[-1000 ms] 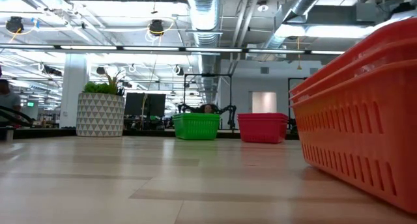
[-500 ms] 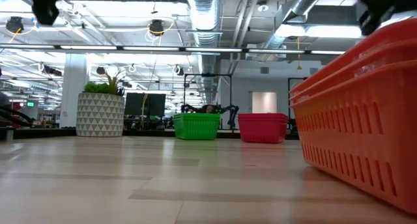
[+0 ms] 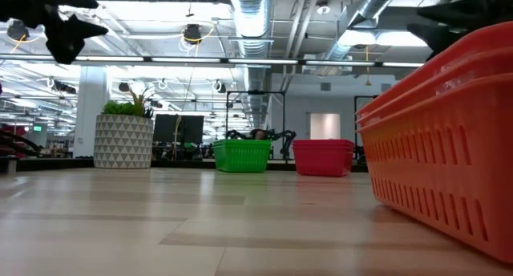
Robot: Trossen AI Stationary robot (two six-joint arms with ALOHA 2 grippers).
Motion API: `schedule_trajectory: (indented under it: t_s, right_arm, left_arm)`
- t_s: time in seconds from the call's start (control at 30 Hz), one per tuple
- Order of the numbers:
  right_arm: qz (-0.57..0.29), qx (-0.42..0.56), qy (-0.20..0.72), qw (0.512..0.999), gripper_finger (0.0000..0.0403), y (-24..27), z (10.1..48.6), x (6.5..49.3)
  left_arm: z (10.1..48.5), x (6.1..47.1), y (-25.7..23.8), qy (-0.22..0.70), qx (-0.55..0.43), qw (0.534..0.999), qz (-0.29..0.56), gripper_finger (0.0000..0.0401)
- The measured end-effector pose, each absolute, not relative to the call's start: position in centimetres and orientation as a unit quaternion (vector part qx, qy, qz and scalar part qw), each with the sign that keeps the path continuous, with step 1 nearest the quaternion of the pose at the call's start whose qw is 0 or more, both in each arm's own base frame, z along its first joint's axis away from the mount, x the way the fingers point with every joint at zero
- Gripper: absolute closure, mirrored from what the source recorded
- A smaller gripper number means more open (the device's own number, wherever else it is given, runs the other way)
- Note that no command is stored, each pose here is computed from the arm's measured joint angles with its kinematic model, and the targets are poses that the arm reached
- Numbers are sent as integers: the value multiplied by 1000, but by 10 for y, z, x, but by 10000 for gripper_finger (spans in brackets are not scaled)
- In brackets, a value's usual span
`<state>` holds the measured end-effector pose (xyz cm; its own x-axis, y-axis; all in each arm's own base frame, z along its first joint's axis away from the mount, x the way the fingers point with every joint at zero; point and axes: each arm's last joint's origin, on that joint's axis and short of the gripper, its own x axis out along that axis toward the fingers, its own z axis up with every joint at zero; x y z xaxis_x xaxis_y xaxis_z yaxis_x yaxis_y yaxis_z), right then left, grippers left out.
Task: Stack baskets by color
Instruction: Return to Home Position
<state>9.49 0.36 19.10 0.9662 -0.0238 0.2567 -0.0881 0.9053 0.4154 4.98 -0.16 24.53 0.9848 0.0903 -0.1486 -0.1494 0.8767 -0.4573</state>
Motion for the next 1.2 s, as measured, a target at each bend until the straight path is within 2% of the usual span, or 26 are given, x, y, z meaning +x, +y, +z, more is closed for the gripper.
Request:
schedule_trajectory:
  t_s: [0.43, 0.67, 1.2]
  right_arm:
    - [3, 158, -85, 984, 259, 4, 182, 97]
    - [3, 157, -81, 984, 258, 4, 181, 97]
    - [-4, 148, -16, 989, 248, 4, 169, 98]
  left_arm:
    - [196, 70, -7, 134, -211, 967, 55, 209]
    - [169, 86, -10, 102, -211, 971, 47, 209]
    - [171, 89, -10, 71, -183, 980, 42, 209]
